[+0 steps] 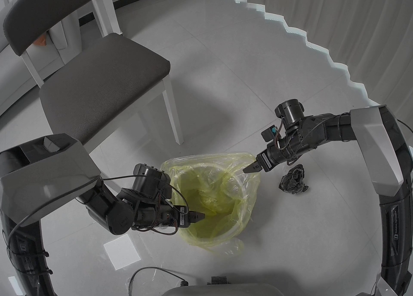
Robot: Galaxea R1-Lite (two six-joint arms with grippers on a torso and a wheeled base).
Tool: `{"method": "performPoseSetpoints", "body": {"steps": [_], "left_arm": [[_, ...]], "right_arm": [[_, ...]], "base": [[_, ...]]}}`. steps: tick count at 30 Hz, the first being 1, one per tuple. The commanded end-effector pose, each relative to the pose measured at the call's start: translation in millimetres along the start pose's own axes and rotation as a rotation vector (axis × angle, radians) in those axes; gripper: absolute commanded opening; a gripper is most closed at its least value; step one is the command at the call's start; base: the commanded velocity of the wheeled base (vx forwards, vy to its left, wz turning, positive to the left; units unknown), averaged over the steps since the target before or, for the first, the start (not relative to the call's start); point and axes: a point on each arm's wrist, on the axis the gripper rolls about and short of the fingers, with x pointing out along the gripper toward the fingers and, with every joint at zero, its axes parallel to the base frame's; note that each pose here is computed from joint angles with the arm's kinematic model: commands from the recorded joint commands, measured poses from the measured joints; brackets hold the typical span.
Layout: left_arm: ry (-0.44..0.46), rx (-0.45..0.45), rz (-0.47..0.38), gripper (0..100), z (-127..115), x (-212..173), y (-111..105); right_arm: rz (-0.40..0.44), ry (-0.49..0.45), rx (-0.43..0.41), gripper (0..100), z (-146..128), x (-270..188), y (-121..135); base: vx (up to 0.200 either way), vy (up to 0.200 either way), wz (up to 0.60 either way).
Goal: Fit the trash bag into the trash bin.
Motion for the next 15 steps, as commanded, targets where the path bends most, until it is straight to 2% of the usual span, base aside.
{"method": "performPoseSetpoints", "body": {"steps": [1, 8, 15], "left_arm": [[0.014, -0.004, 0.007, 0, -3, 2, 2], [-0.015, -0.003, 0.005, 0, 3, -7, 1], [-0.005, -0.008, 0.019, 0, -1, -11, 5]], "right_arm": [[0.001, 0.002, -0.001, 100, 0, 1, 0], [0.001, 0.007, -0.001, 100, -2, 1, -1], [-0.001, 0.011, -0.001, 100, -3, 1, -3]], "base": [[0.0, 0.0, 0.0], [0.0, 0.0, 0.0], [0.0, 0.0, 0.0]]}}
